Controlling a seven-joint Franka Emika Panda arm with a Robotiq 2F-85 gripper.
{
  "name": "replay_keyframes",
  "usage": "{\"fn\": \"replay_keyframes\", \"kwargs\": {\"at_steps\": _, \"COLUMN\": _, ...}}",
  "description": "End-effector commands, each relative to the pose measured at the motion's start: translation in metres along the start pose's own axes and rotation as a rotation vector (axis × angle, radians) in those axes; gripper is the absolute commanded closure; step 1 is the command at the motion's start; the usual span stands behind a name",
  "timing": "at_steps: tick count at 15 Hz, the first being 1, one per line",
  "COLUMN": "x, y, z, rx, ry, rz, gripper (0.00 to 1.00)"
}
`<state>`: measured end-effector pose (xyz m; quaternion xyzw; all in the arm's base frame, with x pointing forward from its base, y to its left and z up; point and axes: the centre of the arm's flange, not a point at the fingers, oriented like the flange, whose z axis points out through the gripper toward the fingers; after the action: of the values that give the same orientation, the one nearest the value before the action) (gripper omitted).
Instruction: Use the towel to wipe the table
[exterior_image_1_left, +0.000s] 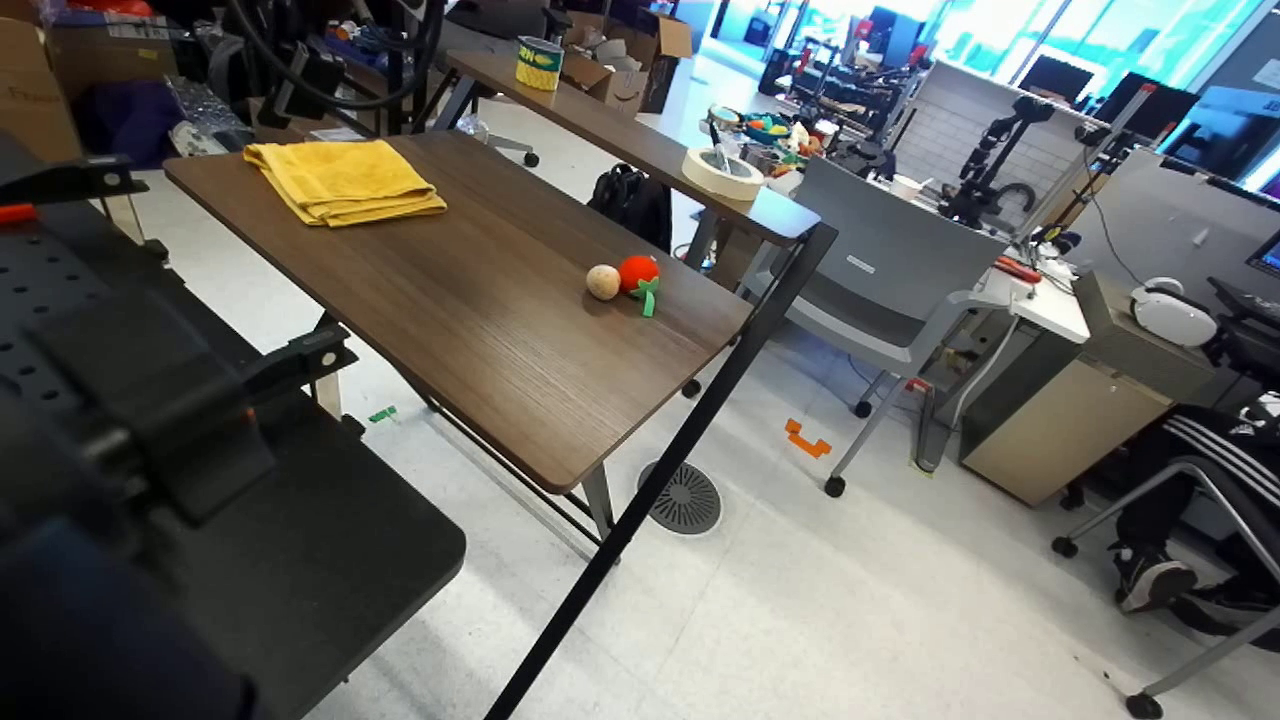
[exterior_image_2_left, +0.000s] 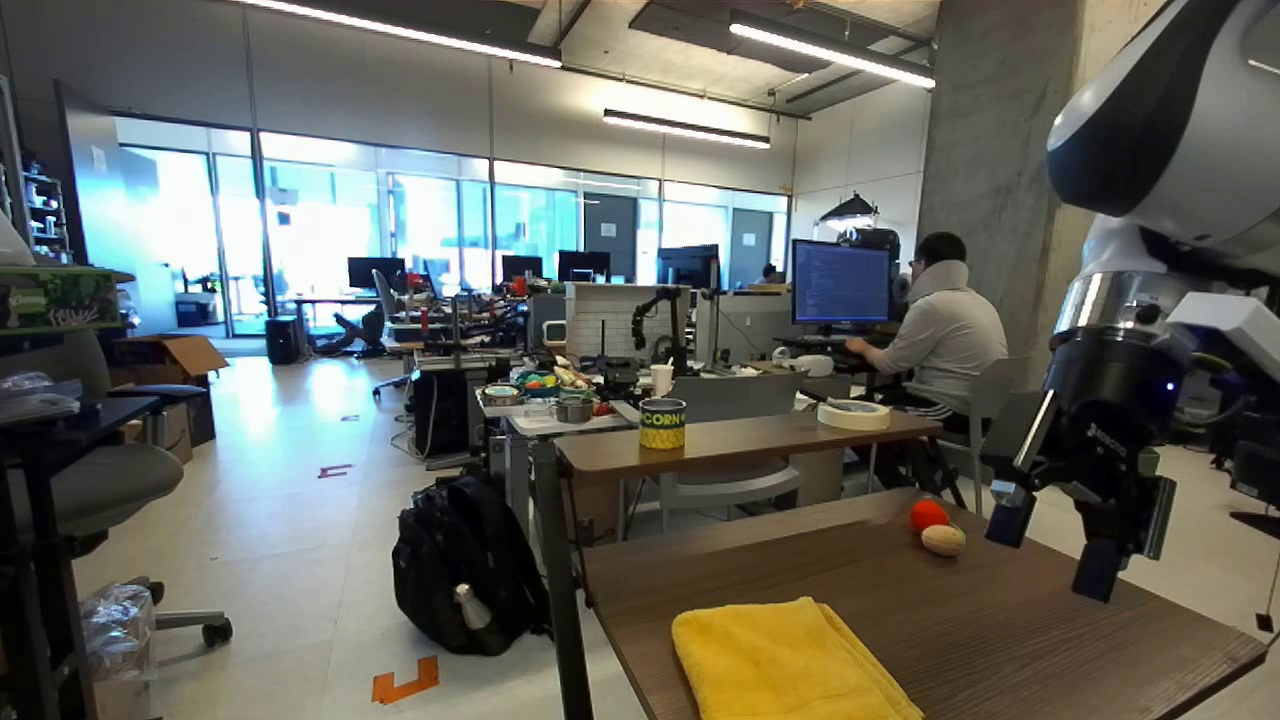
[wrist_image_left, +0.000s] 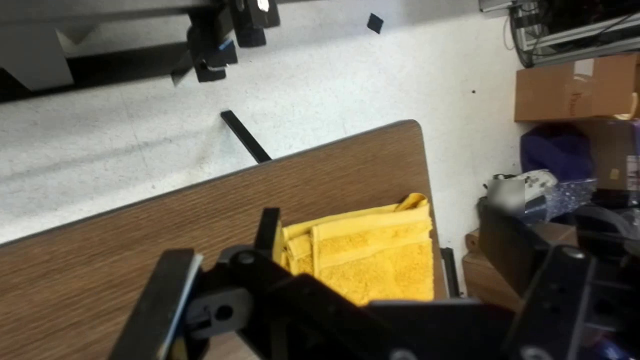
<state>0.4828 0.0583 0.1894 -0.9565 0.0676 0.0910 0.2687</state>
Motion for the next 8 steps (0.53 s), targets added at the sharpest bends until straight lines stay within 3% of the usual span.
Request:
{"fn": "replay_keyframes", "kwargs": {"at_steps": 1, "x": 0.022, "y": -0.008, "z": -0.01, "rx": 0.131, "ry": 0.041, "rz": -0.147, "gripper": 0.0}}
{"fn": "replay_keyframes", "kwargs": {"at_steps": 6, "x": 0.045, "y": -0.046, "z": -0.005, "rx": 0.229, "ry": -0.019, "rz": -0.391, "gripper": 0.0}}
{"fn": "replay_keyframes", "kwargs": {"at_steps": 7, "x": 0.043, "y": -0.057, "z": 0.002, "rx": 0.25, "ry": -0.022, "rz": -0.357, "gripper": 0.0}}
{"fn": "replay_keyframes", "kwargs": {"at_steps": 8, "x": 0.034, "y": -0.045, "z": -0.011, "rx": 0.196, "ry": -0.001, "rz": -0.335, "gripper": 0.0}}
